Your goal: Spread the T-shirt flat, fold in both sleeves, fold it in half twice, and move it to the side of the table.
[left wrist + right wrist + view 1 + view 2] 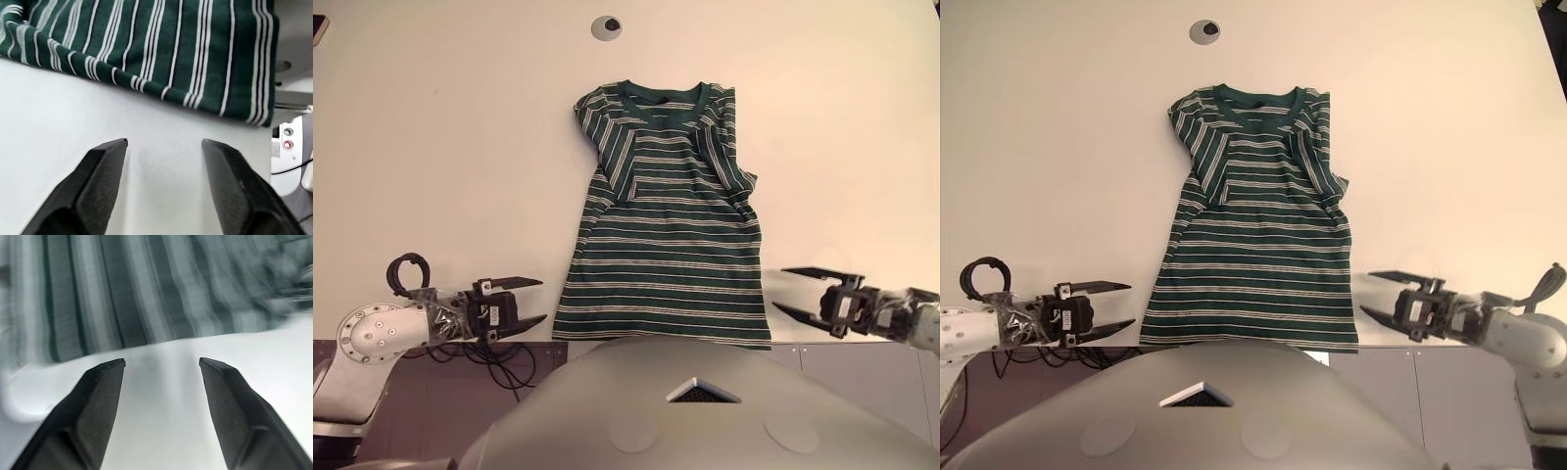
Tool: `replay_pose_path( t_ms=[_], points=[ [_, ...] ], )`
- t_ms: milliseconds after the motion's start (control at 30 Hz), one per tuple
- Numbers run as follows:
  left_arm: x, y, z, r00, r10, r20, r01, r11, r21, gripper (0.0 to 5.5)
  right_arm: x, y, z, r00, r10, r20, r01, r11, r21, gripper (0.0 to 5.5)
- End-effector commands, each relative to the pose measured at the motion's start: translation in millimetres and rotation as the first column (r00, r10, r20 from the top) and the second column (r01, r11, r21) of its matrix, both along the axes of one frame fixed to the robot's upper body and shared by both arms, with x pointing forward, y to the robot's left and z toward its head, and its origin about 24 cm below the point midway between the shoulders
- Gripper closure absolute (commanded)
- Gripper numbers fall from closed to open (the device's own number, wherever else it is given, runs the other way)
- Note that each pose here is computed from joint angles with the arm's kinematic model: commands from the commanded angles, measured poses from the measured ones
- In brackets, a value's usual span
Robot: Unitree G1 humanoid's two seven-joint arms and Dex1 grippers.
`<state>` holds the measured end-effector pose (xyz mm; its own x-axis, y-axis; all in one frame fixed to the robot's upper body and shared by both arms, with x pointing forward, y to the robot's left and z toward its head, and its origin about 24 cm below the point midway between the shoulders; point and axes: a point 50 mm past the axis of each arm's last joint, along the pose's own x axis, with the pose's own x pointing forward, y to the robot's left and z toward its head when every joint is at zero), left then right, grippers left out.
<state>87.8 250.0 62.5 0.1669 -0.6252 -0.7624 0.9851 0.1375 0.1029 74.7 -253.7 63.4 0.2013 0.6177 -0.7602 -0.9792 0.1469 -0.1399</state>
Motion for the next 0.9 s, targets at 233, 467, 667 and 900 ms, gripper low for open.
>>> replay_pose_path(
  t_ms=[233,467,667,900],
  points=[
    [10,-12,1,0.990,-0.139,0.004,0.139,0.990,0.040,2.72,4,21,-17,0.978,0.196,-0.071,-0.198,0.980,-0.023,2.73],
    [13,-25,-4,0.969,-0.244,-0.032,0.245,0.969,0.014,3.22,7,31,-23,0.974,0.217,-0.064,-0.217,0.976,0.008,3.05],
    [13,-35,-4,0.946,-0.321,-0.046,0.320,0.947,-0.018,4.06,6,33,-27,0.969,0.232,-0.086,-0.233,0.972,0.003,3.98],
    [20,-41,-7,0.937,-0.349,-0.017,0.348,0.937,-0.025,5.11,7,32,-33,0.972,0.211,-0.106,-0.213,0.977,-0.010,5.07]
  ],
)
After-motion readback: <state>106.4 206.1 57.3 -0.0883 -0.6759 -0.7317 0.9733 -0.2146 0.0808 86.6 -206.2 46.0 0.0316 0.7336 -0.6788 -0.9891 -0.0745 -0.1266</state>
